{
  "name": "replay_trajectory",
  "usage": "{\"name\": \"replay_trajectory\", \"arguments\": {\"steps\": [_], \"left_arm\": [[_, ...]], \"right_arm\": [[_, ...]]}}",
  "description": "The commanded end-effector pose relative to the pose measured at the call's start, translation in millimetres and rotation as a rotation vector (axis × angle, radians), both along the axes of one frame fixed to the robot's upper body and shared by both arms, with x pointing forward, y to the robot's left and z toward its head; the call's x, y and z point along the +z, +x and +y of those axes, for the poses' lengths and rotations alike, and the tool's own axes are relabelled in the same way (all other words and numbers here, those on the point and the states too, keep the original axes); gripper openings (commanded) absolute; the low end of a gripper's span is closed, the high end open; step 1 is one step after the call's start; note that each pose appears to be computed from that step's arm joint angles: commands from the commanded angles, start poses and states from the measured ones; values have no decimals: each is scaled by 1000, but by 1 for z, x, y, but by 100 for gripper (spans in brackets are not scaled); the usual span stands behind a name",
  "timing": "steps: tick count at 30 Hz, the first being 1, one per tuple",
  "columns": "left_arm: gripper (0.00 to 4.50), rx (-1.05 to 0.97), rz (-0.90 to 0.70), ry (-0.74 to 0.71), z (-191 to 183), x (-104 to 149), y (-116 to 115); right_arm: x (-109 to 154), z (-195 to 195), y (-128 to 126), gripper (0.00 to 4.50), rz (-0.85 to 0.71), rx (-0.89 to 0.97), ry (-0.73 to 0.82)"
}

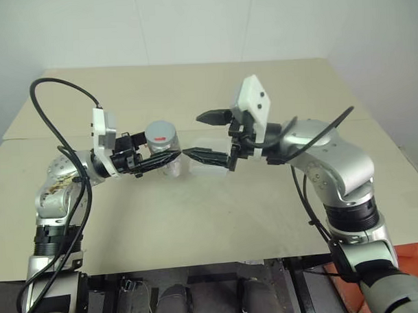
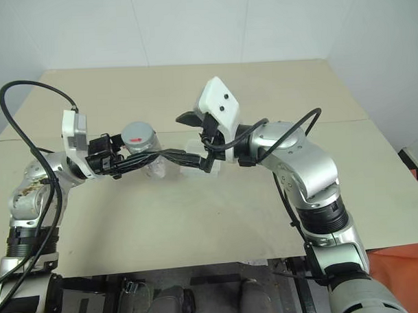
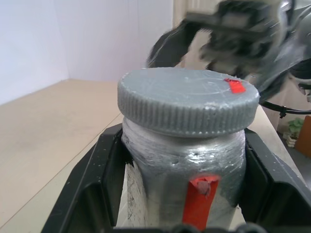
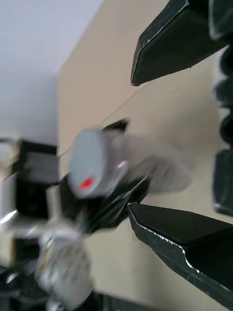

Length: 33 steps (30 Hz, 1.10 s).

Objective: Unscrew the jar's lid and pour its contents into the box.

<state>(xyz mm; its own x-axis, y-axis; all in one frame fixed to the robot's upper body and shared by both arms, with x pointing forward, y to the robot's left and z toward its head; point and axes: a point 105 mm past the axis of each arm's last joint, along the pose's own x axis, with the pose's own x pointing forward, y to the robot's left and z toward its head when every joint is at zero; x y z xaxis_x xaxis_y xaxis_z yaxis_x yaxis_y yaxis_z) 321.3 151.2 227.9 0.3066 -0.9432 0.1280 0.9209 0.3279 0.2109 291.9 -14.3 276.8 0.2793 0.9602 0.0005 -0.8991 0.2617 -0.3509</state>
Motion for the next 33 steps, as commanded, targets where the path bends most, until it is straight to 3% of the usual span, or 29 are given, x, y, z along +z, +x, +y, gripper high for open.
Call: {"name": "replay_trajectory", "arguments": {"steps": [1, 11, 33], "left_arm": [[271, -22, -40, 3, -5, 8, 0], [271, -42, -42, 9, -8, 6, 0], [271, -29, -54, 7, -7, 7, -3]], "right_arm": [[15, 9, -10, 447, -52, 29, 35], [14, 39, 2, 447, -25, -24, 5], [8, 51, 6, 447, 9, -24, -75]]}}
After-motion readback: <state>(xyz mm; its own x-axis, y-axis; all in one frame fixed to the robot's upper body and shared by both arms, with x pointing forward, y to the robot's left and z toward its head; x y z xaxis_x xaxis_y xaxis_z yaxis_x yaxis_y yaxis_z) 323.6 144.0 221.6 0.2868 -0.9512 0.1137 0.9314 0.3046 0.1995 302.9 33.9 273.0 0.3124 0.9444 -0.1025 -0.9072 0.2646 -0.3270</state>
